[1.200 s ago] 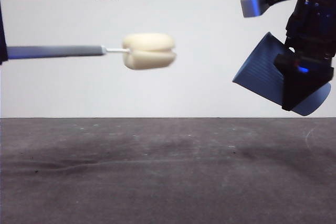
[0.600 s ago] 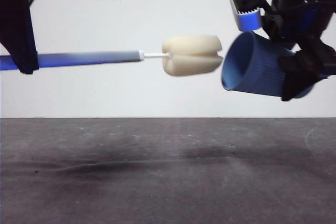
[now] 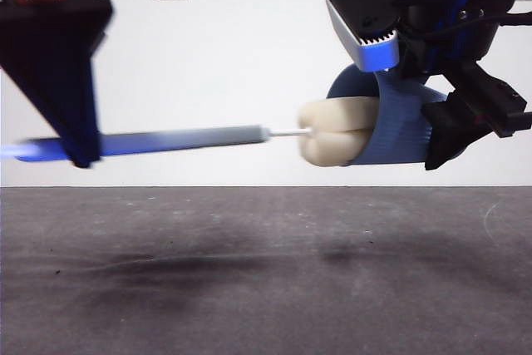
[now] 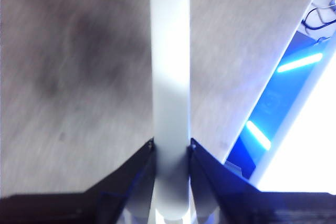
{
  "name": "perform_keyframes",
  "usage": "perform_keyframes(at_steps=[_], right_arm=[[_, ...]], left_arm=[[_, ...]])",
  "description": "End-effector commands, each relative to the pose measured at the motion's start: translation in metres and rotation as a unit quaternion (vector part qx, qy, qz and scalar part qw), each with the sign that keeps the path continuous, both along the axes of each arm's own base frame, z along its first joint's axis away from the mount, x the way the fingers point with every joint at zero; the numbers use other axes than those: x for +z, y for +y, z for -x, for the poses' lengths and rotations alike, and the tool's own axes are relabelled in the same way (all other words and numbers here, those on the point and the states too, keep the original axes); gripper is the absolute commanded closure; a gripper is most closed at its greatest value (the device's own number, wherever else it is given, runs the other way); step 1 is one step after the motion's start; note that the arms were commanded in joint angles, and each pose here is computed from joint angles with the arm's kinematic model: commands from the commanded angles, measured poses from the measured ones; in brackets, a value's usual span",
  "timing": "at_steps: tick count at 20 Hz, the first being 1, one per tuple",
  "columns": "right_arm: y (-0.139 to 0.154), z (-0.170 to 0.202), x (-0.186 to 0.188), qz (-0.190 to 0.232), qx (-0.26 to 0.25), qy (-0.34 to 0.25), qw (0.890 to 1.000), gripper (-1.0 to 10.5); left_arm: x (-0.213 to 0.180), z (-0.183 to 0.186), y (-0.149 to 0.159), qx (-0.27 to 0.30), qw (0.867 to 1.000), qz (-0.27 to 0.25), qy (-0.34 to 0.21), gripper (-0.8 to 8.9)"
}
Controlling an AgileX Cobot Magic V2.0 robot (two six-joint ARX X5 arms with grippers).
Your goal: Pick up the cup brush,pick up the cup,insert the brush into the cup,clean the cup,put the cup brush back,put the cup back to the fixed position on the table
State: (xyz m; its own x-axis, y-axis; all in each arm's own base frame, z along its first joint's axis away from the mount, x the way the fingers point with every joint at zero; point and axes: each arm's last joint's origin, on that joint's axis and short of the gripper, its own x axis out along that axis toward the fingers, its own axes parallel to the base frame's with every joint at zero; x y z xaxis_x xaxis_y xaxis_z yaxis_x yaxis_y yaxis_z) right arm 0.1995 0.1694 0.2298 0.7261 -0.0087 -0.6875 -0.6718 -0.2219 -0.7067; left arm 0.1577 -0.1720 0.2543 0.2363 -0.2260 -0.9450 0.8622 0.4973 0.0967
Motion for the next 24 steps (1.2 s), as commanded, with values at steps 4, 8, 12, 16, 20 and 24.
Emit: perform_keyframes(at_steps=[4, 8, 12, 16, 20, 24], right_arm=[[0.017, 0.007, -0.010, 0.018, 0.036, 0.011, 0.999, 9.6], [0.026, 0.013, -0.015, 0.018, 0.048, 0.018, 0.999, 9.6], [0.026, 0.013, -0.015, 0.025, 0.040, 0.010, 0.999, 9.6], [0.025, 0.013, -0.015, 0.021, 0.025, 0.007, 0.999, 9.6], [0.025, 0.012, -0.015, 0.019, 0.022, 0.007, 1.000, 9.6], [0.025, 0.012, -0.015, 0.019, 0.022, 0.007, 1.000, 9.6]], left_arm=[[0.003, -0.007, -0.026, -0.007, 0.999, 0.041, 0.007, 8.22], [0.013, -0.014, -0.037, -0.004, 0.998, 0.064, -0.008, 8.22], [0.011, -0.017, -0.029, 0.023, 0.999, 0.033, -0.014, 8.22], [0.008, -0.018, -0.012, 0.049, 0.999, -0.019, 0.014, 8.22], [0.015, -0.013, 0.005, 0.066, 0.996, -0.050, 0.025, 8.22], [0.024, 0.000, 0.017, 0.066, 0.995, -0.065, 0.039, 8.22]])
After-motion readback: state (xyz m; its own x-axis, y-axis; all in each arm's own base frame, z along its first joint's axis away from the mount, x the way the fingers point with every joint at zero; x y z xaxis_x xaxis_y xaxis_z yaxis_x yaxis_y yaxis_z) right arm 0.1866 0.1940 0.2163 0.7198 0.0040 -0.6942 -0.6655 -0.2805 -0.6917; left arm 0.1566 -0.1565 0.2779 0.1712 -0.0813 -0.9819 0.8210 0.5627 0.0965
